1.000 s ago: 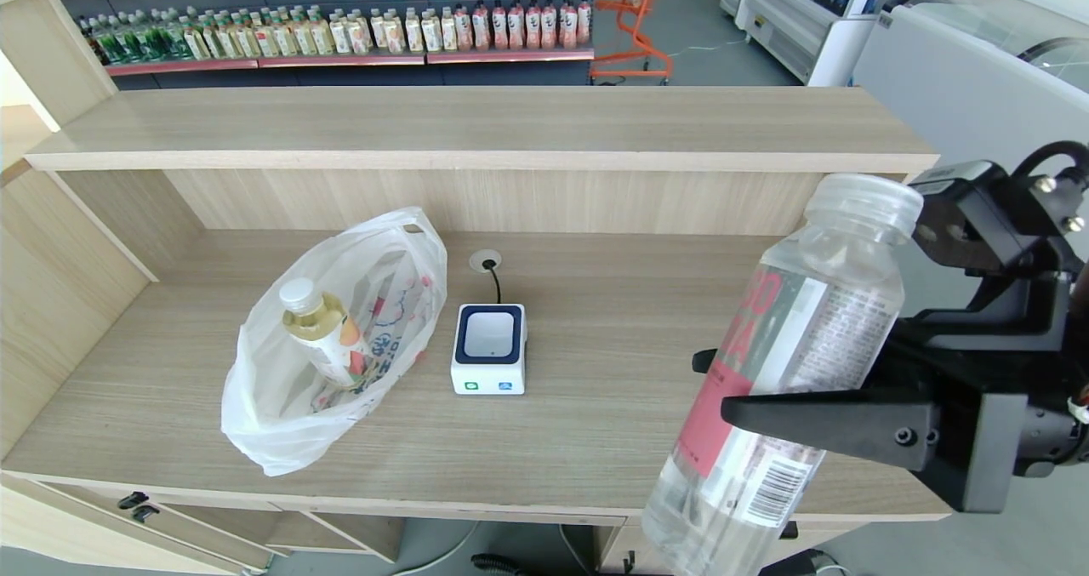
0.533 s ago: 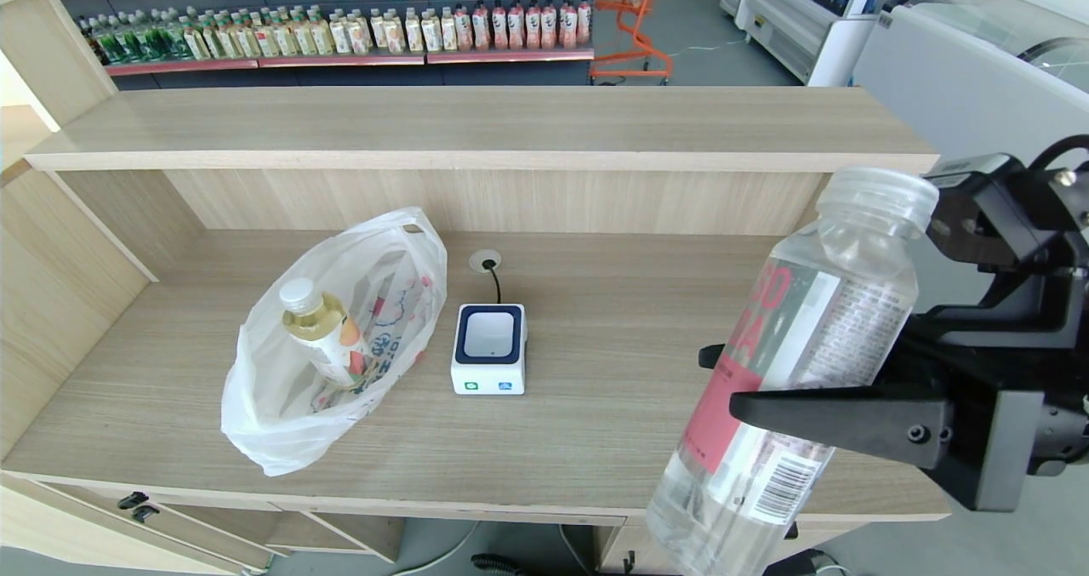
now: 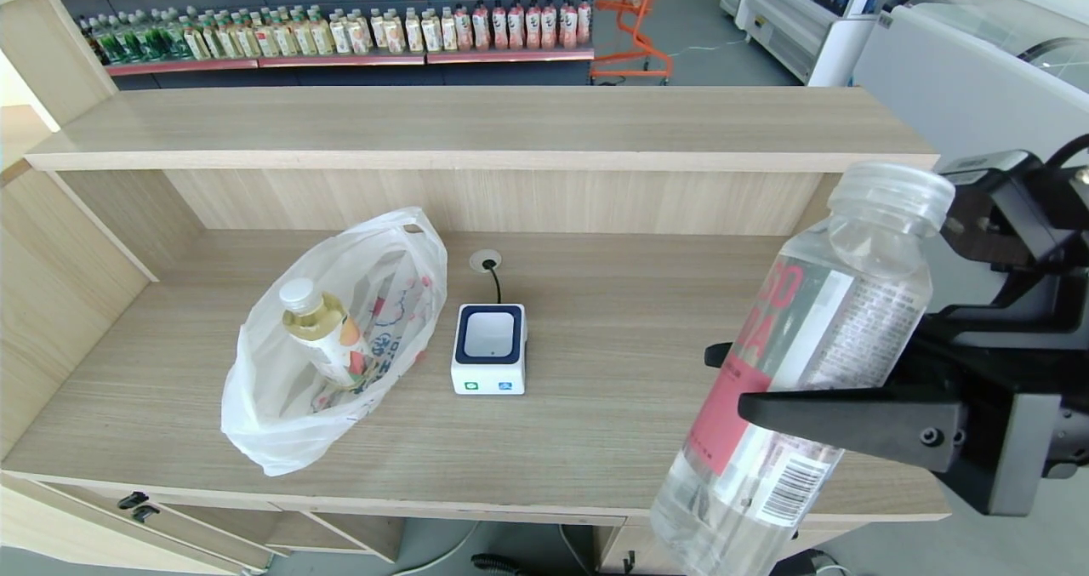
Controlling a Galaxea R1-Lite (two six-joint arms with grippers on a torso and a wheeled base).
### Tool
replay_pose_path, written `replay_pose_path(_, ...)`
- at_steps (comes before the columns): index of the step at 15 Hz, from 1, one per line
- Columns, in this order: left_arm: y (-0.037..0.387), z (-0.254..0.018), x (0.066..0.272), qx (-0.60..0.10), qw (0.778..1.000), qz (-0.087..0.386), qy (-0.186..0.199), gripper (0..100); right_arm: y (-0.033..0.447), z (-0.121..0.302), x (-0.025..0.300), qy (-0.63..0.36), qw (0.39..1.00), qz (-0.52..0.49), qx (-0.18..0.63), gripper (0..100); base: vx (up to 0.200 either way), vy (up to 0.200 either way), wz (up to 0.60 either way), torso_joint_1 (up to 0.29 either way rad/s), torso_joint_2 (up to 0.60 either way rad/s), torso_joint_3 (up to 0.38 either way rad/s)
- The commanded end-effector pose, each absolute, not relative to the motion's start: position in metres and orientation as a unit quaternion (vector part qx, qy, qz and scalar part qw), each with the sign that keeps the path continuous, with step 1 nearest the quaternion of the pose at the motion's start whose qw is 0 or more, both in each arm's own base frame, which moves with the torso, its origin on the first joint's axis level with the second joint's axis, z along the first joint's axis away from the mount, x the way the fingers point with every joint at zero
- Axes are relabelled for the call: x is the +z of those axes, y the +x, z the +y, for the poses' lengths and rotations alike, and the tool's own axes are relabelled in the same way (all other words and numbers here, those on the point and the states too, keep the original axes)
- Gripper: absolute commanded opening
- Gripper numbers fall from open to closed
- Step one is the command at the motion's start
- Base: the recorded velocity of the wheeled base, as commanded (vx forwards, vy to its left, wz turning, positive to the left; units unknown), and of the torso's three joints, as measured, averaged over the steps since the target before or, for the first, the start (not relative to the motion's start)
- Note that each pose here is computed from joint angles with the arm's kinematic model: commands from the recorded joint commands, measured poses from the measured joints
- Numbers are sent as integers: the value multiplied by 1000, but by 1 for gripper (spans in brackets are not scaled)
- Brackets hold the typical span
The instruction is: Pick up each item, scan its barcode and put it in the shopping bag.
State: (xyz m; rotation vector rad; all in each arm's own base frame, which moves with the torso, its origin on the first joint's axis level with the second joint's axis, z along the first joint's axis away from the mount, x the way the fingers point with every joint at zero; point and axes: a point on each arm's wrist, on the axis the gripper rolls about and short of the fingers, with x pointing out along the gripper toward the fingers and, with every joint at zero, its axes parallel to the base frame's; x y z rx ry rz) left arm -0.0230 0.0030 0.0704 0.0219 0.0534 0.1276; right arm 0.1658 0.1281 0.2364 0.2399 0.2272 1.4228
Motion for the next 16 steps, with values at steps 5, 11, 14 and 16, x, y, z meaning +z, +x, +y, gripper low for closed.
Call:
replay_pose_path(5, -23, 3, 70, 65, 997, 27, 11, 100, 165, 120, 237, 89, 758, 81, 641, 0, 0, 0, 0, 0, 0, 0)
replay_pose_path(11, -23, 3, 70, 64, 998, 27, 11, 100, 197, 70, 212, -224, 858, -40, 461, 0, 0, 0, 0, 0, 0, 0)
replay_pose_path(14, -23, 3, 70, 64, 998, 27, 11, 100, 206, 56, 212, -336, 839, -88, 418, 0, 0, 0, 0, 0, 0, 0)
replay_pose_path(16, -23, 3, 70, 64, 998, 27, 11, 100, 216, 50, 216, -390, 831, -127, 376, 0, 0, 0, 0, 0, 0, 0)
